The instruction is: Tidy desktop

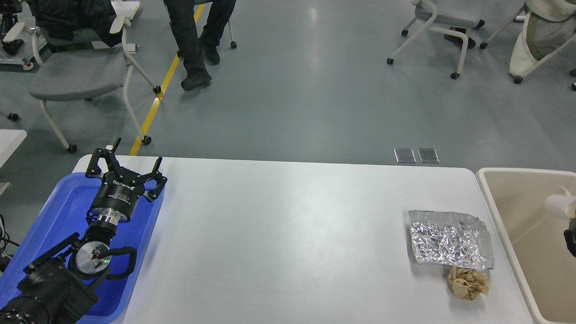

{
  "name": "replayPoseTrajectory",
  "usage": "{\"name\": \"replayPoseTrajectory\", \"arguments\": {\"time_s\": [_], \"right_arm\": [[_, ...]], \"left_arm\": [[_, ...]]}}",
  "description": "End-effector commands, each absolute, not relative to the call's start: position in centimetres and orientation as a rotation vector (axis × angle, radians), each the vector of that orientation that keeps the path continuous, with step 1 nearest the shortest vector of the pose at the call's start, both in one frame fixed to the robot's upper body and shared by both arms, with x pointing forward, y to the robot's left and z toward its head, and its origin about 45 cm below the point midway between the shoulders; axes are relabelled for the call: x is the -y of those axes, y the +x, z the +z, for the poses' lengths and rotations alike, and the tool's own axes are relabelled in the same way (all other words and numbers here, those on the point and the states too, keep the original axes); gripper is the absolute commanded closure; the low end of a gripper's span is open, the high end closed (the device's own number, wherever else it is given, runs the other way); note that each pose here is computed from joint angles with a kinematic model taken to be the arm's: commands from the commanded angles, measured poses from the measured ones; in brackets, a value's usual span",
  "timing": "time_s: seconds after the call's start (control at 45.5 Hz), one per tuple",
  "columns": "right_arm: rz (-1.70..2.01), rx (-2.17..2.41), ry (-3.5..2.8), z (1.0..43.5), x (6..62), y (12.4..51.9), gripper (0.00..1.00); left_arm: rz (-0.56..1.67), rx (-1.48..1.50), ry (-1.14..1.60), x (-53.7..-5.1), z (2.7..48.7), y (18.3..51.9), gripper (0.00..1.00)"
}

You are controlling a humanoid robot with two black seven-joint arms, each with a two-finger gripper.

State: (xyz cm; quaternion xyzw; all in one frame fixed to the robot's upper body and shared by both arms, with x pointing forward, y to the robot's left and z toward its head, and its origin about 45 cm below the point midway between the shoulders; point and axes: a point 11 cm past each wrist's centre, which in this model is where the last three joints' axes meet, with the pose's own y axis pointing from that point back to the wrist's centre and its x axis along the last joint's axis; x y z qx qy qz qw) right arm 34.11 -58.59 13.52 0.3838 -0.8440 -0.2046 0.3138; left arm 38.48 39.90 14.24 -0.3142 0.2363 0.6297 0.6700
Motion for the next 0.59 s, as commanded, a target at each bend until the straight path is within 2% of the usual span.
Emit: {"name": "replayPoseTrajectory", "arguments": {"time_s": [0.0, 0.571], "right_arm": [[-0.710, 2.235, 0.931, 9.0, 57.8, 30.5, 1.00], [-0.780, 2.223, 0.927, 6.7, 56.6, 29.2, 1.00]], "left_arm": [[1.419, -0.533, -0.708, -39.9, 14.2, 38.5, 0.00], [1.422, -0.532, -0.707, -40.0, 14.2, 38.5, 0.00]]}}
